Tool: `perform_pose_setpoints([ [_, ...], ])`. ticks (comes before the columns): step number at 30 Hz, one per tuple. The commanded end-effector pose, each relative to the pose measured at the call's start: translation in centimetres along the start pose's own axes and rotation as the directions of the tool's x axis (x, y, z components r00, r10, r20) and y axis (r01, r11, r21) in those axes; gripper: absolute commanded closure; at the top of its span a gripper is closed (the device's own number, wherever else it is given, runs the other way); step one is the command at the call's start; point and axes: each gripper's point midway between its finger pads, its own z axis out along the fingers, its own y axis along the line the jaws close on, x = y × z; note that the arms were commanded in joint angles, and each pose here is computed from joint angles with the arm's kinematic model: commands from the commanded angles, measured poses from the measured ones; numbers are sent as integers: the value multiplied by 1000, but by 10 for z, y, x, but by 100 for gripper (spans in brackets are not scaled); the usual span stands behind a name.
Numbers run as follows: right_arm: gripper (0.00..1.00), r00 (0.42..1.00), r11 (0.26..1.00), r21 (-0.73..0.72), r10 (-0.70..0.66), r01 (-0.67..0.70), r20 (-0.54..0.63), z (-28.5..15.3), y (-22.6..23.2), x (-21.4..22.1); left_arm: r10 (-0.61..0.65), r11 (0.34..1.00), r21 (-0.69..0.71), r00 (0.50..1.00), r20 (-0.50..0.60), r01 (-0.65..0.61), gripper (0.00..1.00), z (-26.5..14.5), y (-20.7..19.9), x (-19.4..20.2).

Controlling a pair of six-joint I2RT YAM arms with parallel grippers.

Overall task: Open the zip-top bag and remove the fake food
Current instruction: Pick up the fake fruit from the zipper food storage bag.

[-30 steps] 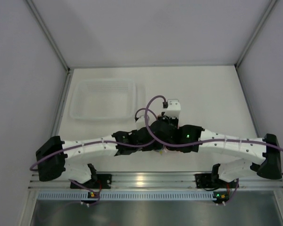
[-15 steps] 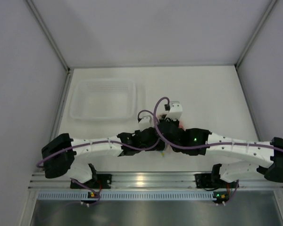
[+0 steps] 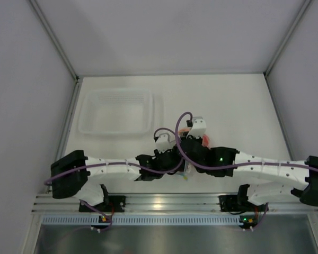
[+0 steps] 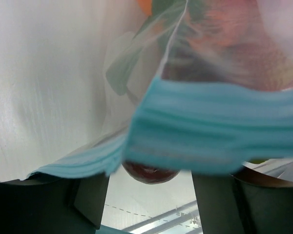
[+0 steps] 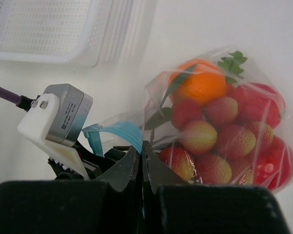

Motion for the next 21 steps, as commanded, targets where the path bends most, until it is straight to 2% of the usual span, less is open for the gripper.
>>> perform_pose_setpoints([
  [1, 100, 990, 984, -120, 138, -132, 41, -10, 31, -23, -9, 1000, -6, 1000, 17, 9, 30, 14, -7, 5],
  [3, 100, 989, 984, -115, 143, -137, 43, -9, 28, -22, -1, 1000, -13, 1000, 5, 1, 32, 19, -9, 9],
  [4, 100, 989, 985, -106, 143, -138, 42, -7, 24, -20, 3, 1000, -27, 1000, 0, -3, 36, 23, -6, 14],
  [5, 100, 988, 984, -104, 149, -144, 43, -7, 23, -19, 2, 999, -34, 1000, -1, -2, 44, 24, -5, 16],
  [12, 100, 987, 981, -120, 157, -152, 33, -8, 21, -16, 2, 1000, -21, 1000, 7, -2, 55, 29, -6, 24],
  [14, 100, 988, 982, -120, 150, -145, 33, -8, 20, -16, 5, 1000, -18, 1000, 8, -5, 66, 29, -8, 24],
  [16, 100, 989, 984, -114, 142, -138, 31, -8, 17, -15, 4, 1000, -20, 1000, 12, -3, 68, 29, -7, 23],
  [17, 100, 990, 984, -115, 141, -136, 28, -8, 17, -14, 5, 1000, -24, 1000, 14, -5, 78, 28, -4, 23],
  [18, 100, 990, 984, -114, 140, -136, 27, -8, 16, -13, 5, 1000, -28, 1000, 24, -4, 81, 28, -3, 21],
  [21, 100, 990, 985, -109, 140, -137, 26, -8, 11, -9, 5, 999, -34, 999, 48, -4, 80, 23, 3, 15],
])
